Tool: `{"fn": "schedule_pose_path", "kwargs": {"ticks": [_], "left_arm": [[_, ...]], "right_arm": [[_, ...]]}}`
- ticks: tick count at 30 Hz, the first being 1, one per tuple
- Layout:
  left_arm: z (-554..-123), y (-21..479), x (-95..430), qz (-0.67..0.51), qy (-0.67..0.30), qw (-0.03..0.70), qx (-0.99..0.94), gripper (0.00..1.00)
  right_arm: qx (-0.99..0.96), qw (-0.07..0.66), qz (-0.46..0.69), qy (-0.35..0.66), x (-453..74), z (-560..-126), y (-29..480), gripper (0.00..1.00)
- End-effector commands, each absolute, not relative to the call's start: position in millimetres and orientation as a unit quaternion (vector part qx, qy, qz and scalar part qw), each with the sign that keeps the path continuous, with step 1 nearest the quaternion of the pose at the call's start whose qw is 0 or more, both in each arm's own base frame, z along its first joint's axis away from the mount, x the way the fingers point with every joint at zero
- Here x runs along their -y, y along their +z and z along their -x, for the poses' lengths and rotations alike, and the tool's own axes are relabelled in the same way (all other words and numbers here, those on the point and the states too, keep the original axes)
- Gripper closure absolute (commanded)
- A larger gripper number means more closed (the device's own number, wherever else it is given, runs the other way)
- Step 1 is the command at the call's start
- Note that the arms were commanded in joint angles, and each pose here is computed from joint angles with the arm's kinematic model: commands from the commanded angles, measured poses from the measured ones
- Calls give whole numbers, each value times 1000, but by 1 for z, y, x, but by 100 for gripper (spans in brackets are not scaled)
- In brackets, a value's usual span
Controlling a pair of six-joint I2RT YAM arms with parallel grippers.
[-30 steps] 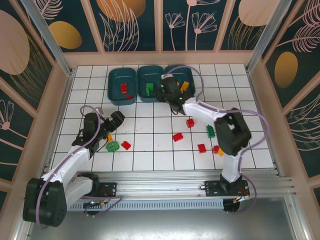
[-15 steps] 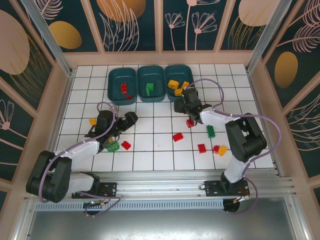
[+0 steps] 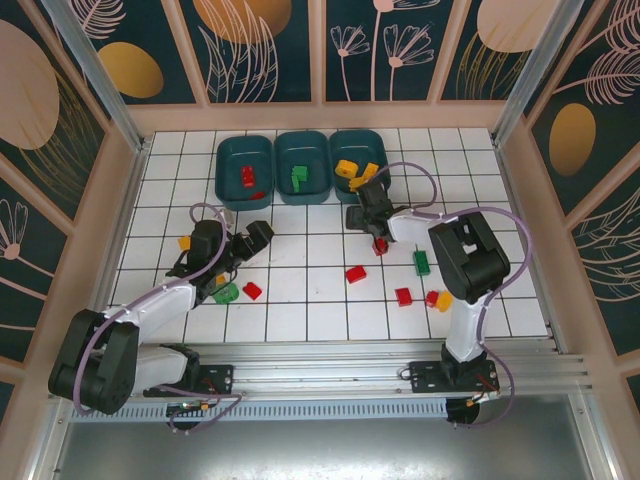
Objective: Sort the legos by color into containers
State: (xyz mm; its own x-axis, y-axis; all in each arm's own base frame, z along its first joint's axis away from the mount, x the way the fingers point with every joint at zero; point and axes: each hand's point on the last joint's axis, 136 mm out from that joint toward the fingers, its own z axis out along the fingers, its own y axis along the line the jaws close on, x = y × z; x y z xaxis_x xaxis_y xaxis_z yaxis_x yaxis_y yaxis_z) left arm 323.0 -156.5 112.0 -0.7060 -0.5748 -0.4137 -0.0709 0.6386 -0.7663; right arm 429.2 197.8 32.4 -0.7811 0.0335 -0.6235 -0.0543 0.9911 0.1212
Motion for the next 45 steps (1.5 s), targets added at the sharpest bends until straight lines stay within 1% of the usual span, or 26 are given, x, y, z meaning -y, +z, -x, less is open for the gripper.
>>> {"fn": "schedule_pose_path", "kwargs": {"ticks": [1, 4, 5, 9, 14, 15, 20, 23, 25, 27, 31, 35, 36, 38, 40, 43, 45], "left_arm": [[-326, 115, 156, 187, -374, 341, -842, 2], [-326, 116, 155, 188, -373, 343, -841, 1], [-326, 115, 155, 189, -372, 344, -842, 2], [-325, 113, 153, 190, -366, 342, -844, 2], [-325, 111, 151, 190, -360, 343, -847, 2], [-326, 111, 151, 191, -359, 343, -847, 1], [-327, 110, 151, 195, -358, 344, -846, 1], [-326, 110, 145, 207, -352, 352, -842, 2], [-324, 109, 138, 218, -340, 360, -841, 2], [-323, 107, 124, 239, -306, 370, -844, 1], [-313, 103, 96, 274, -244, 385, -847, 2], [-304, 109, 89, 272, -235, 393, -846, 2], [-301, 109, 87, 273, -231, 392, -848, 1], [-297, 108, 81, 279, -217, 393, -849, 2], [-292, 108, 74, 287, -202, 394, -850, 1], [-289, 116, 67, 292, -192, 405, -845, 1], [-289, 125, 64, 291, -188, 415, -841, 2]], "right_arm": [[-936, 346, -1, 55, -203, -441, 37, 26], [-936, 350, 0, 40, -203, -444, 34, 31], [-935, 352, 0, 37, -202, -445, 35, 35], [-934, 357, 4, 30, -203, -444, 35, 52], [-928, 372, 9, 27, -202, -438, 49, 58], [-926, 376, 18, 34, -211, -432, 53, 59], [-912, 405, 28, 55, -223, -419, 89, 62], [-900, 430, 35, 65, -227, -415, 120, 62], [-892, 445, 34, 71, -226, -421, 138, 62], [-886, 458, 31, 68, -220, -435, 149, 62], [-888, 451, 26, 78, -215, -473, 147, 62], [-895, 439, 22, 74, -215, -512, 134, 59], [-897, 435, 22, 73, -215, -521, 131, 57], [-899, 431, 18, 70, -214, -537, 129, 47], [-900, 429, 17, 70, -214, -546, 131, 43], [-896, 438, 13, 68, -214, -550, 144, 33], [-892, 446, 11, 69, -212, -548, 156, 30]]}}
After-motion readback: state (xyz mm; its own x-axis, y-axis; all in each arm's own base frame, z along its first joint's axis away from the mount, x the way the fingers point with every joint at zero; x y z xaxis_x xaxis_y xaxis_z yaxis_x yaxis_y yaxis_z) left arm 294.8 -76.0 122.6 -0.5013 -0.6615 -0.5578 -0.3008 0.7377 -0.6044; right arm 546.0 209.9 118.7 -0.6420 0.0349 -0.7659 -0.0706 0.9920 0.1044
